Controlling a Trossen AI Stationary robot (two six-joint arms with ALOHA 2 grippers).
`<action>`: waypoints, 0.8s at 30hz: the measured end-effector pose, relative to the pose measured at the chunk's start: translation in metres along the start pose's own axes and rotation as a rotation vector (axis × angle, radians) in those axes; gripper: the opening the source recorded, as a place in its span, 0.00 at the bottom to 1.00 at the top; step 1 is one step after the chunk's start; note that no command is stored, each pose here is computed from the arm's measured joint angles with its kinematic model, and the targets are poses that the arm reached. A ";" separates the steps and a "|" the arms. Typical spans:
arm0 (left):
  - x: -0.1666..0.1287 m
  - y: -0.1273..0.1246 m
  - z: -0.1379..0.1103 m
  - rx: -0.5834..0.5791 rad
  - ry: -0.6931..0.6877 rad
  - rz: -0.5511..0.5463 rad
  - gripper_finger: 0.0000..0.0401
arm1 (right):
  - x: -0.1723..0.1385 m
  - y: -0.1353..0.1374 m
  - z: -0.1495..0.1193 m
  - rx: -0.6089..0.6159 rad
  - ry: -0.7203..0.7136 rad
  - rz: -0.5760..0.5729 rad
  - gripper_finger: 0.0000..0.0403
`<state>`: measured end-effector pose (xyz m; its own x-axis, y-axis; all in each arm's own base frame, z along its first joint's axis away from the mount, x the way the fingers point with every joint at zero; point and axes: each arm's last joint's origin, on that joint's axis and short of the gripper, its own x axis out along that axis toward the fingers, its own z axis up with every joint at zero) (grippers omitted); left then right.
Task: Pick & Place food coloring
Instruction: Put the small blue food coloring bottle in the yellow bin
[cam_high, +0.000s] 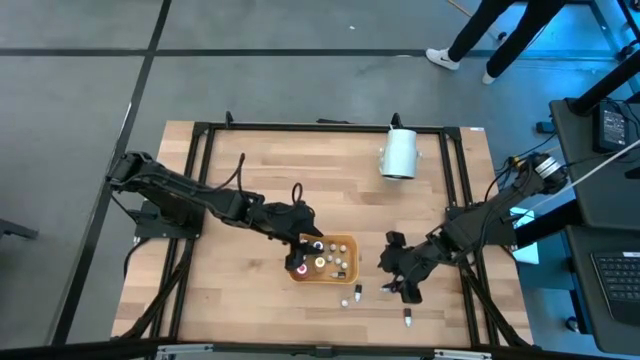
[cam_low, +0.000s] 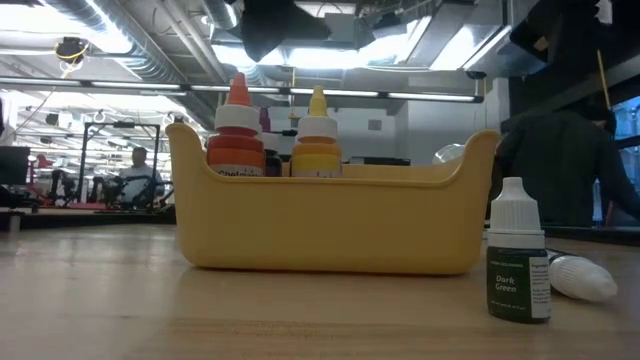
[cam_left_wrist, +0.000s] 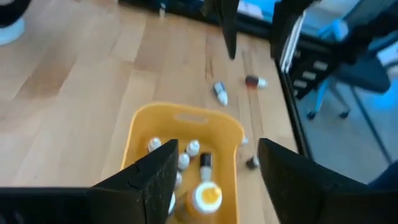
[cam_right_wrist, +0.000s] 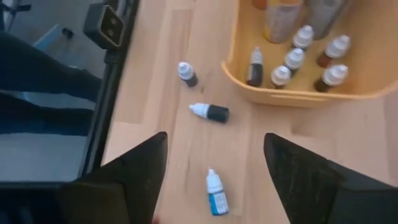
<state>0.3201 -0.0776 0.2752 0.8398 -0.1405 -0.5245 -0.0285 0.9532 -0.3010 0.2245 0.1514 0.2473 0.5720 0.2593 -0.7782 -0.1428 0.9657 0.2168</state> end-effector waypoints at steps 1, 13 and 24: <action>0.000 -0.001 -0.002 0.018 0.012 0.005 0.54 | 0.002 0.002 0.000 -0.010 -0.002 0.005 0.65; -0.002 -0.015 -0.015 0.101 0.077 0.004 0.53 | 0.045 0.006 -0.028 -0.101 0.314 0.002 0.51; -0.002 -0.016 -0.017 0.093 0.093 0.009 0.53 | 0.088 0.002 -0.047 -0.134 0.462 -0.059 0.40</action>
<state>0.3092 -0.0974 0.2678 0.7854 -0.1524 -0.5999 0.0186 0.9746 -0.2232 0.2365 0.1770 0.1514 0.1685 0.1528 -0.9738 -0.2410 0.9643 0.1096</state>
